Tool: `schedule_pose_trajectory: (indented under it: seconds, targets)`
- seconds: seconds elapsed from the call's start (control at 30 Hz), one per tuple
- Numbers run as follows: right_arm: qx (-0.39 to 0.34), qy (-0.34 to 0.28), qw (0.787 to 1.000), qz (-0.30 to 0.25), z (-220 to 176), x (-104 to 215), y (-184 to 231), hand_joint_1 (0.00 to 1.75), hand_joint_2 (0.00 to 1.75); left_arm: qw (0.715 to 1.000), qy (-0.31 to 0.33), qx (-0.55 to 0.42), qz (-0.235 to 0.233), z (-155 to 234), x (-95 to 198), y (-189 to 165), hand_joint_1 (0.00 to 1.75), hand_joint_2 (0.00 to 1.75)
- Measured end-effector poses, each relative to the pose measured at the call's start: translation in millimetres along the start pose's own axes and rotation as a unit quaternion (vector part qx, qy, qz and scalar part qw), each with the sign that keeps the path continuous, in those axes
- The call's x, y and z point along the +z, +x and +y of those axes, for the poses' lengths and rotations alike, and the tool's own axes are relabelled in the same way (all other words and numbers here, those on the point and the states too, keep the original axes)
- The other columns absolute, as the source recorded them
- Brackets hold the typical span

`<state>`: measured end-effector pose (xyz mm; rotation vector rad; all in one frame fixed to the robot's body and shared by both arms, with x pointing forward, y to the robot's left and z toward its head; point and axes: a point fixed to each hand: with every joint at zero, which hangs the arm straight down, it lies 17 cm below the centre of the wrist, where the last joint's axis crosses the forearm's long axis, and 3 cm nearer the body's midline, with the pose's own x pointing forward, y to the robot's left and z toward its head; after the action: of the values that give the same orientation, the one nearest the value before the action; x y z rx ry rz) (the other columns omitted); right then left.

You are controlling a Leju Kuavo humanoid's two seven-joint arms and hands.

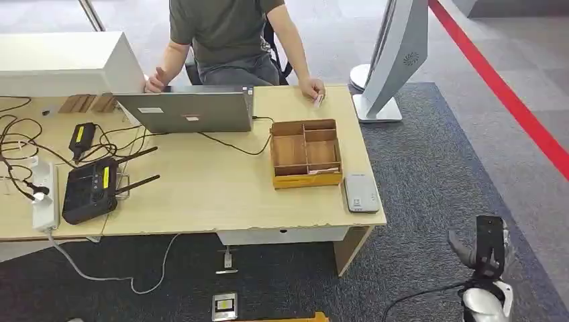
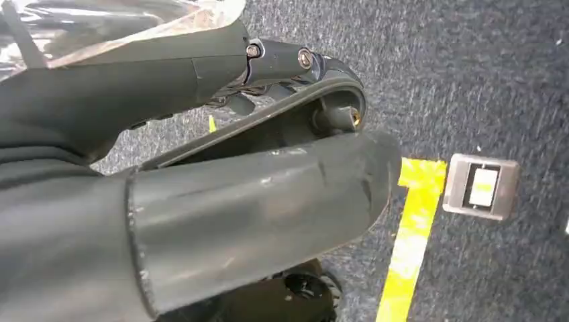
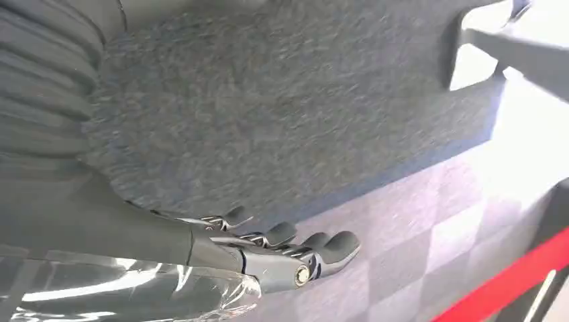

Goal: Pass the card to the sensor for recognition and then transmit it.

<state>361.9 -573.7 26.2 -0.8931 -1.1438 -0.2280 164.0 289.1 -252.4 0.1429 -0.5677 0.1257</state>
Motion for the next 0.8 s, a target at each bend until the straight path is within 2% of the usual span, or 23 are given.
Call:
schedule_pose_trajectory:
  seconds: [0.13, 0.2, 0.43, 0.5, 0.53, 0.57, 0.7, 0.8]
  targets:
    - [-0.057, 0.049, 0.997, -0.035, -11, -54, 92, 0.0, 1.75, 1.0, -0.015, -0.012, 0.004, -5, 0, 0, 0.0, 0.0]
    - [-0.073, 0.068, 0.993, -0.065, -19, -69, 135, 0.0, 1.75, 1.0, -0.017, -0.017, 0.003, -6, 0, 1, 0.0, 0.0]
    - [-0.075, 0.07, 0.992, -0.071, -21, -71, 144, 0.0, 1.75, 1.0, -0.018, -0.017, 0.003, -6, 0, 1, 0.0, 0.0]
    - [-0.073, 0.063, 0.989, -0.115, -37, -78, 196, 0.0, 1.75, 1.0, -0.02, -0.023, 0.006, -7, 0, -1, 0.0, 0.0]
    - [-0.007, 0.04, 0.976, -0.216, -44, -63, 285, 0.0, 1.75, 0.999, -0.022, -0.028, 0.009, -8, 0, -3, 0.0, 0.0]
    - [0.036, 0.031, 0.964, -0.261, -33, -48, 321, 0.0, 1.75, 0.999, -0.022, -0.028, 0.008, -8, 0, 0, 0.0, 0.0]
    - [0.064, 0.03, 0.947, -0.312, -19, -24, 360, 0.0, 1.75, 0.999, -0.023, -0.028, 0.009, -9, 0, -1, 0.0, 0.0]
    - [0.16, 0.011, 0.913, -0.376, 3, 1, 395, 0.0, 1.75, 0.999, -0.032, -0.035, 0.008, -12, 1, -2, 0.0, 0.0]
